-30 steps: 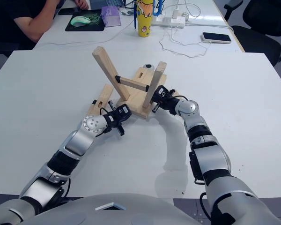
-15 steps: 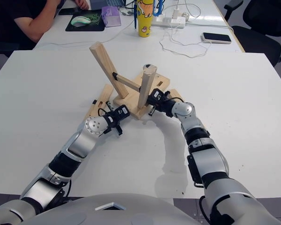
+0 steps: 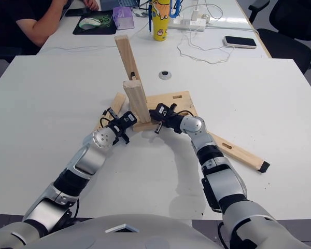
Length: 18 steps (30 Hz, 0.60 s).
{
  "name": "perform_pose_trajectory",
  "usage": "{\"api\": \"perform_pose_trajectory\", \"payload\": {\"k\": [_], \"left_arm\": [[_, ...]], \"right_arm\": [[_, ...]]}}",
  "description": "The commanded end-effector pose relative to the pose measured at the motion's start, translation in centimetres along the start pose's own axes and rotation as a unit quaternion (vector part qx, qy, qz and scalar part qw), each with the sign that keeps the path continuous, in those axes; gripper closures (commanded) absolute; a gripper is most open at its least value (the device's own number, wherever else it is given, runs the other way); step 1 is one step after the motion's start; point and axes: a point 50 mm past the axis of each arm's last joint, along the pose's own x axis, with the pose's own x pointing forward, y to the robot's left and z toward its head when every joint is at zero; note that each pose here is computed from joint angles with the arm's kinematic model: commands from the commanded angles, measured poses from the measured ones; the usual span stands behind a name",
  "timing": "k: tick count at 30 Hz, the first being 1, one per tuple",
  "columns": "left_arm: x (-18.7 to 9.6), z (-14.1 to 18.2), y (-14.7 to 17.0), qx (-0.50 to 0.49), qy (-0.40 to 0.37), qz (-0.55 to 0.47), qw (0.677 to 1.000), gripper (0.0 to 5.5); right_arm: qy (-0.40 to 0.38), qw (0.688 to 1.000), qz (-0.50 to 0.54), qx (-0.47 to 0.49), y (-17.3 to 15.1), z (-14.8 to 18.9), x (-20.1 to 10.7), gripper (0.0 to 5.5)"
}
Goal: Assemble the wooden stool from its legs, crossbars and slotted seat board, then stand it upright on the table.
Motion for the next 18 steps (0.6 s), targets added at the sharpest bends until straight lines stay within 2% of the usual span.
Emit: {"api": "perform_pose_trajectory", "payload": {"k": [1, 5, 9, 14, 18], "left_arm": [[-1.1, -0.8, 4.1, 0.035, 0.001, 0.096, 0.995, 5.49], [-3.4, -1.8, 7.0, 0.030, -0.008, 0.141, 0.990, 5.49], [-5.4, -0.7, 8.3, -0.008, -0.072, 0.084, 0.994, 5.49], [-7.5, 0.0, 8.0, 0.000, -0.127, -0.098, 0.987, 5.49], [-7.5, 0.1, 5.6, 0.014, -0.131, -0.230, 0.964, 5.49]], "right_arm": [[0.002, 0.998, -0.062, -0.032, -3.3, 0.4, -2.4, 5.50], [0.023, 0.994, -0.086, -0.057, -5.6, 0.7, -5.2, 5.50], [0.075, 0.989, -0.101, -0.082, -7.7, 0.4, -7.2, 5.50], [0.162, 0.978, -0.066, -0.117, -9.1, -0.3, -7.1, 5.50], [0.205, 0.967, -0.033, -0.145, -9.5, -0.2, -6.0, 5.50]]}}
